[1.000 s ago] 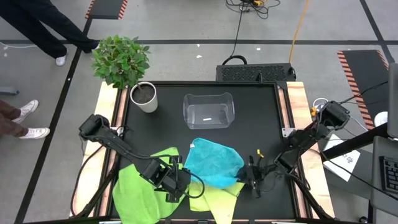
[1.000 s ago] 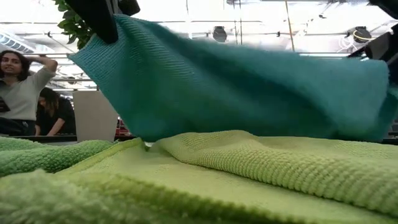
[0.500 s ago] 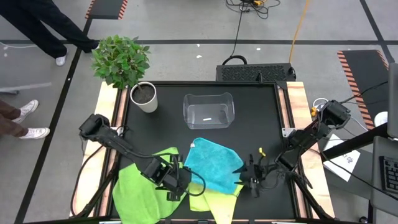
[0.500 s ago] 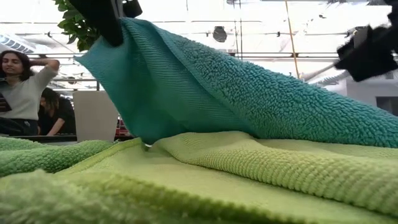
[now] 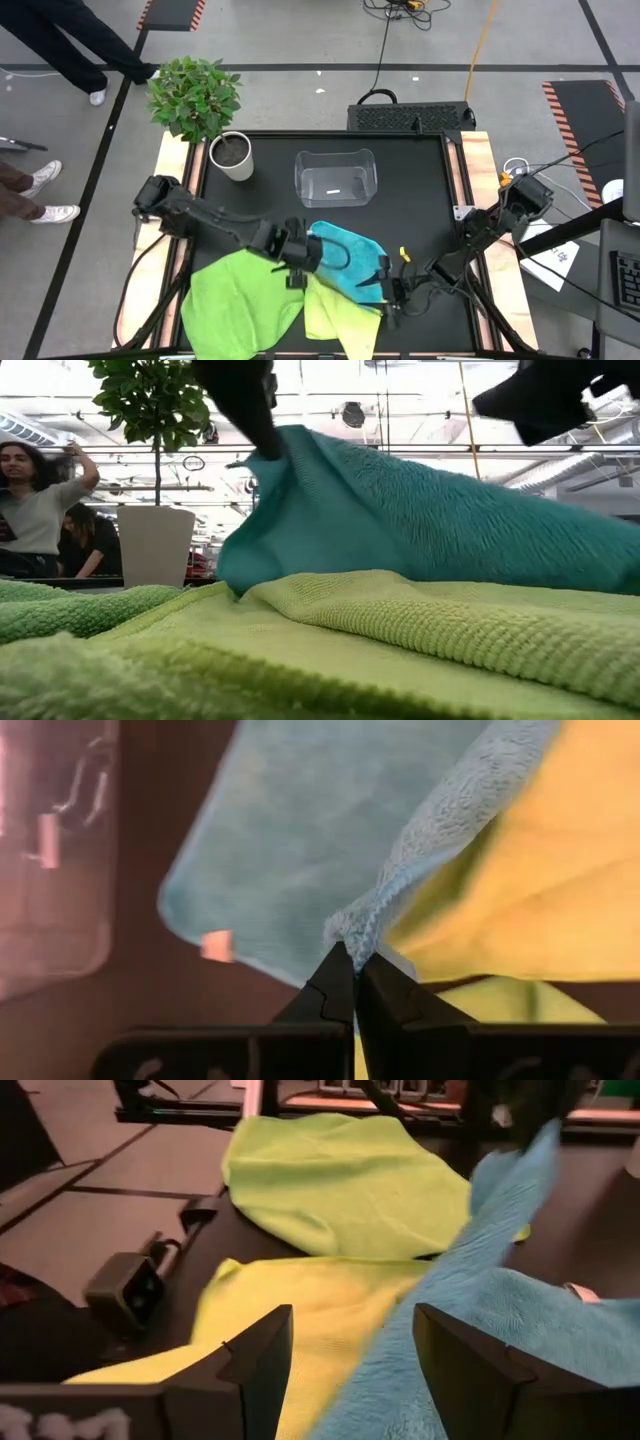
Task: Fold microfiber towels
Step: Fold the blue towel
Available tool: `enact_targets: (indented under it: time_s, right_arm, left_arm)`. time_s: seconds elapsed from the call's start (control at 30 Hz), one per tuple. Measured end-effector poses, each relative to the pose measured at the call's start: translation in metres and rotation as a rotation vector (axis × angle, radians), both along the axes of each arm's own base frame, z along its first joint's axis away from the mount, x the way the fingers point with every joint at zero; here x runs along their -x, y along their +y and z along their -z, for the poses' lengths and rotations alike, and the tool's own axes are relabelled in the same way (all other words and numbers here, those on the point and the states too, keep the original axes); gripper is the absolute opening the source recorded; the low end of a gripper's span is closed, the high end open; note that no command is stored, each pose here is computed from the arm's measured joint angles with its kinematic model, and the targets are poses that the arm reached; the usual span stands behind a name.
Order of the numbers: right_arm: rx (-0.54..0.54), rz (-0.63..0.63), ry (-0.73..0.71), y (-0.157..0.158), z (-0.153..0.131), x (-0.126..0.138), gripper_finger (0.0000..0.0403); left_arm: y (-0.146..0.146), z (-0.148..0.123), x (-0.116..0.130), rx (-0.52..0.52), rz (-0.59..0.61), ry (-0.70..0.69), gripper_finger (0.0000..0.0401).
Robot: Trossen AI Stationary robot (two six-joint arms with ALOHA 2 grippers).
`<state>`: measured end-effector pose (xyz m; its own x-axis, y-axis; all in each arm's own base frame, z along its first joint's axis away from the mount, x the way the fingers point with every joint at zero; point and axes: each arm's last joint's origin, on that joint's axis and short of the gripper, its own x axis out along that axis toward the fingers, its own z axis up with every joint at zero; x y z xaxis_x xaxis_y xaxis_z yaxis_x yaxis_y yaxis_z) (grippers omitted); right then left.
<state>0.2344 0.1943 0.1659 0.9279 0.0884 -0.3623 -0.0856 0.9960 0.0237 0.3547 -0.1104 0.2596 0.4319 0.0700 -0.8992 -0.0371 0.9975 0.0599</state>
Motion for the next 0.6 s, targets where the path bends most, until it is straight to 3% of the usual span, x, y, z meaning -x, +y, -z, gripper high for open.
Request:
enact_targets:
  time_s: [0.17,0.43,0.6]
  right_arm:
    - [0.014,0.047,0.065,-0.005,0.019,-0.007,0.0201]
    - [0.053,0.112,0.133,-0.012,0.034,-0.009,0.02]
    - [0.072,0.172,0.233,-0.021,0.043,-0.005,0.0157]
  left_arm:
    - [0.023,-0.012,-0.008,0.032,-0.022,0.0,0.0001]
    - [0.044,-0.001,-0.007,0.088,-0.049,0.077,0.0001]
    - [0.052,0.005,-0.006,0.112,-0.056,0.107,0.0001]
